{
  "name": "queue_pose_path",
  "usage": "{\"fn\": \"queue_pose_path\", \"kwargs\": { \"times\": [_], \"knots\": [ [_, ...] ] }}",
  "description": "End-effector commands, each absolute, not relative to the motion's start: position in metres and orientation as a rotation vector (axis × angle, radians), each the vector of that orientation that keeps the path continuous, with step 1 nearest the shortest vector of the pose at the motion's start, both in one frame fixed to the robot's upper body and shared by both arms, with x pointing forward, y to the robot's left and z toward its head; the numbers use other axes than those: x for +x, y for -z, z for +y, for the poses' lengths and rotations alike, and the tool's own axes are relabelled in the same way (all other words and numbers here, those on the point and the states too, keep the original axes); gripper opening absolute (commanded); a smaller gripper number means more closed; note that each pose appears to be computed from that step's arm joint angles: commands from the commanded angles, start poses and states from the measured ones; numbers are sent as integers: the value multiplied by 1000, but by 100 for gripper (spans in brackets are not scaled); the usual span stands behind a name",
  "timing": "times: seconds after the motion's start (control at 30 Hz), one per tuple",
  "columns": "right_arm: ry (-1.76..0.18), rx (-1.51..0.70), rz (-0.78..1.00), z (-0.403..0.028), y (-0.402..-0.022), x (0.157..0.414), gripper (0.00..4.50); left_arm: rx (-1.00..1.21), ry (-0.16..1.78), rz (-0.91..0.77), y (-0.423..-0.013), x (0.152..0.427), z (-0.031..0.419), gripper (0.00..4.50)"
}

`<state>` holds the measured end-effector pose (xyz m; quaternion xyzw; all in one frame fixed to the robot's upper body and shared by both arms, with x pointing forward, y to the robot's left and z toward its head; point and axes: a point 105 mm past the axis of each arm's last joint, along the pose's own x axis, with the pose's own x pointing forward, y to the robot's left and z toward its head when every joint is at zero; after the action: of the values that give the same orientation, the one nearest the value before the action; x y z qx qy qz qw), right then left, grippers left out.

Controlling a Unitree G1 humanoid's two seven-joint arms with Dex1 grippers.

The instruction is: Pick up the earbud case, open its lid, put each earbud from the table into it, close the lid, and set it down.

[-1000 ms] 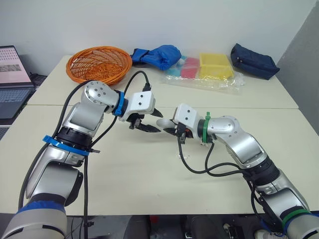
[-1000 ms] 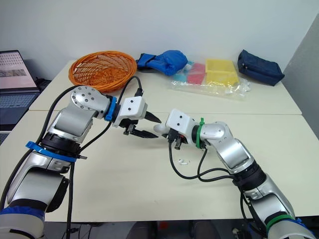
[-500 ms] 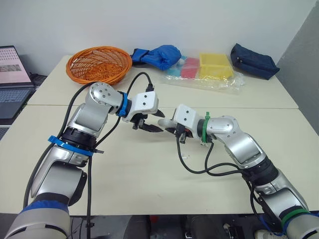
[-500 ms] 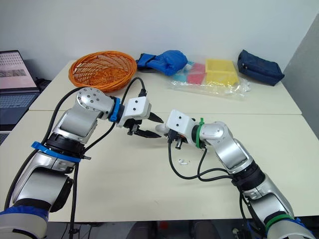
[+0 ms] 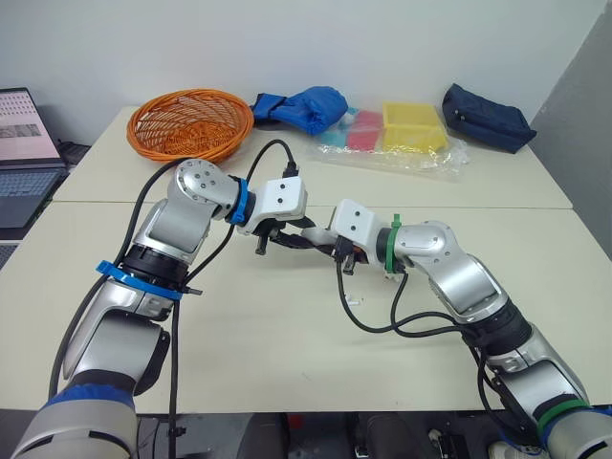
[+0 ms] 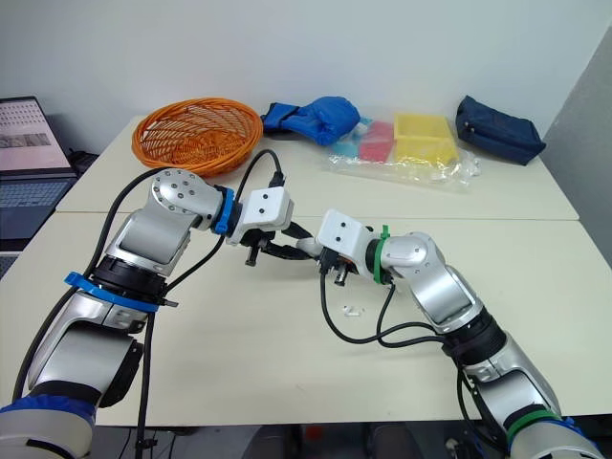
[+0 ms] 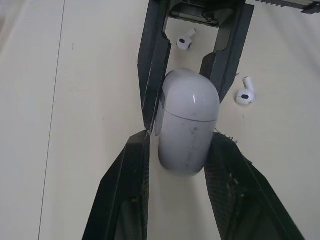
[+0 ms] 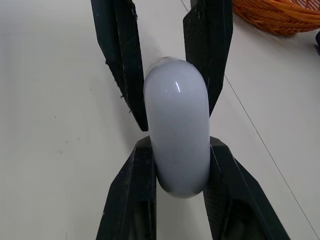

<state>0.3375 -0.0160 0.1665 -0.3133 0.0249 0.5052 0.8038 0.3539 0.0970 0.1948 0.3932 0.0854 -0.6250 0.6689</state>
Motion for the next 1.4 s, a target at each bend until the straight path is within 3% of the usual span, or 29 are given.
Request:
{"fn": "queue_pose_path", "kwargs": {
  "times": [0.03,0.37,0.5,1.17,1.3,1.4],
  "knots": [
    [-1088,-685,-8,-11,-182,335,83,929,1409,125,-210,351,91,157],
    [-1088,-684,-1,-12,-182,335,83,933,1405,127,-213,351,93,157],
    [-1085,-685,3,-13,-181,335,83,945,1393,150,-211,352,97,82],
    [-1073,-681,7,-17,-183,337,83,933,1399,161,-210,351,95,80],
    [-1071,-664,8,-19,-184,337,217,880,1394,178,-209,352,96,80],
    [-1107,-588,21,-25,-188,329,317,718,1395,227,-201,351,103,80]
  ]
}}
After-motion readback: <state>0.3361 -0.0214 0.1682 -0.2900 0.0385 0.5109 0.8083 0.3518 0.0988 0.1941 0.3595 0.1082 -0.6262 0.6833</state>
